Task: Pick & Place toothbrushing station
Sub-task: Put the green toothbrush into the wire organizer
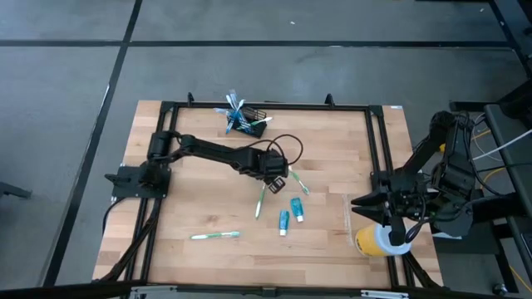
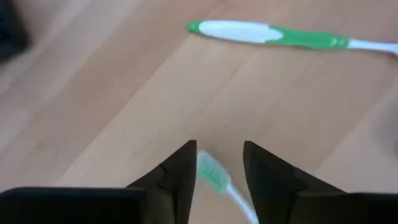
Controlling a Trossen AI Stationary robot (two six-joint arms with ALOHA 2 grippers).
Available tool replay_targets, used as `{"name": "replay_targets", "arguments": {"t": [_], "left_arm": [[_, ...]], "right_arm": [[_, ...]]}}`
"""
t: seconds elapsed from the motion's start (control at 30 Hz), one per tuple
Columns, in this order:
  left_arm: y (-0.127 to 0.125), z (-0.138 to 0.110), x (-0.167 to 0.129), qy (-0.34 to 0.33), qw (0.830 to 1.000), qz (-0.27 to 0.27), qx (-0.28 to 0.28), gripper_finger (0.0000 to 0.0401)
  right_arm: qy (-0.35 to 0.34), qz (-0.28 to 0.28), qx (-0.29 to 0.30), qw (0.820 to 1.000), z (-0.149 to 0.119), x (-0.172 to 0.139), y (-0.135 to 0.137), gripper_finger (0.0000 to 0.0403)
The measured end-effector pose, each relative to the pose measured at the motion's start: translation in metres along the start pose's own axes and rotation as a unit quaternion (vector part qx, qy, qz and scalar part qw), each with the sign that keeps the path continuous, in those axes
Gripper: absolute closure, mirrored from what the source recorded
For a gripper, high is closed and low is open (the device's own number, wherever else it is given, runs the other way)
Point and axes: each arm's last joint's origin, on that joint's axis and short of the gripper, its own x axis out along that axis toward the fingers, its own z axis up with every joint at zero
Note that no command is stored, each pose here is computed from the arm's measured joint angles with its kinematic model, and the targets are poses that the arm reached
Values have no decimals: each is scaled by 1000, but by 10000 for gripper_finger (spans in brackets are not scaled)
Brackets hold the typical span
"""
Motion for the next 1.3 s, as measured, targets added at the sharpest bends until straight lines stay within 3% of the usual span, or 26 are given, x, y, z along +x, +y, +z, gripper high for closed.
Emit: {"name": "replay_targets", "arguments": {"t": [0.17,0.4,0.57,1.13,1.3], "left_arm": [[0,-8,-19,6,999,17,-29,238],[4,-10,-7,48,987,21,-150,199],[10,-5,-1,55,981,22,-183,189],[-3,-12,23,87,977,-9,-193,196],[-5,-14,32,105,979,-21,-175,233]], "right_arm": [[2,-2,1,1000,-3,2,2,298],[-1,-6,0,1000,-5,3,3,298],[1,-4,0,1000,-5,3,3,298],[0,5,9,1000,-7,2,7,298],[0,5,9,1000,-8,2,8,298]]}}
